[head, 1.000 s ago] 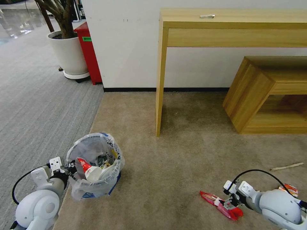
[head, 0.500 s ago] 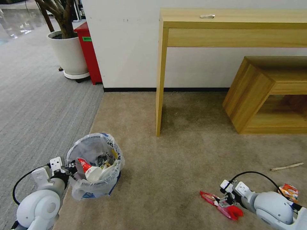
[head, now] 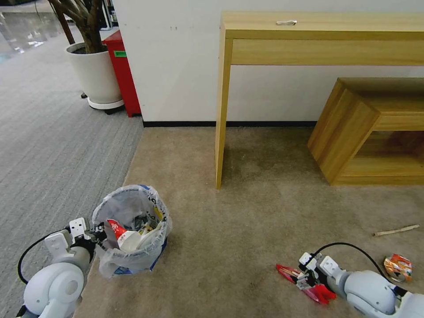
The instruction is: Pick up the trash bin and place the garbage on the floor into it.
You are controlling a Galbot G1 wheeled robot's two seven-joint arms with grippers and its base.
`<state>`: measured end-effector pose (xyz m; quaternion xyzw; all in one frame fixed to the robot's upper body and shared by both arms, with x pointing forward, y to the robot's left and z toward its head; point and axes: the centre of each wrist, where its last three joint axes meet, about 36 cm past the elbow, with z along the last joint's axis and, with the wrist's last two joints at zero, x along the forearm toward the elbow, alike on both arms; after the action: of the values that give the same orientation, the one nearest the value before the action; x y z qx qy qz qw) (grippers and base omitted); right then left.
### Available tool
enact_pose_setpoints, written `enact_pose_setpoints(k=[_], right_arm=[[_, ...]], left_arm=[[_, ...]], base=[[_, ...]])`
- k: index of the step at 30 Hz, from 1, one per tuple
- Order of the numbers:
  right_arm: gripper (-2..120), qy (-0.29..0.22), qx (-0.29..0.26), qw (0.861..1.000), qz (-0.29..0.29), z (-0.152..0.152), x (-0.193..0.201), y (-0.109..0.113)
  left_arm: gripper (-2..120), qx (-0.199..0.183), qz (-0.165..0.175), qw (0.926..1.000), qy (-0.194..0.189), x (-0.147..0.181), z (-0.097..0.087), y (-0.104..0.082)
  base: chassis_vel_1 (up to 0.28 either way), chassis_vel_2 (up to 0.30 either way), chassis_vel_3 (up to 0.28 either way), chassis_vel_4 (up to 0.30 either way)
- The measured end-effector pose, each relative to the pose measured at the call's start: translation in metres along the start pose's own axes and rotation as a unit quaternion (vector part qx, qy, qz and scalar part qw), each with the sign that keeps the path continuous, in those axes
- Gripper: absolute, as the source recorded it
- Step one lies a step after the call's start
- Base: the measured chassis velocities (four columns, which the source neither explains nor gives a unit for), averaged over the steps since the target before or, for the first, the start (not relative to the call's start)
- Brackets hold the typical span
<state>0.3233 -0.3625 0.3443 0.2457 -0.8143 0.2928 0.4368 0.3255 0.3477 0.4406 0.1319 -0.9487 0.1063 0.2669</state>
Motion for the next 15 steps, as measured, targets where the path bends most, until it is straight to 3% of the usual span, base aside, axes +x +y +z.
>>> enact_pose_setpoints(k=[15], right_arm=[[98,0.010,-0.002,1.000,0.009,0.018,-0.009,-0.001]], left_arm=[[0,0.004,-0.001,1.0000,-0.001,-0.002,-0.001,0.001]], base=[[0.000,0.000,0.000,0.000]])
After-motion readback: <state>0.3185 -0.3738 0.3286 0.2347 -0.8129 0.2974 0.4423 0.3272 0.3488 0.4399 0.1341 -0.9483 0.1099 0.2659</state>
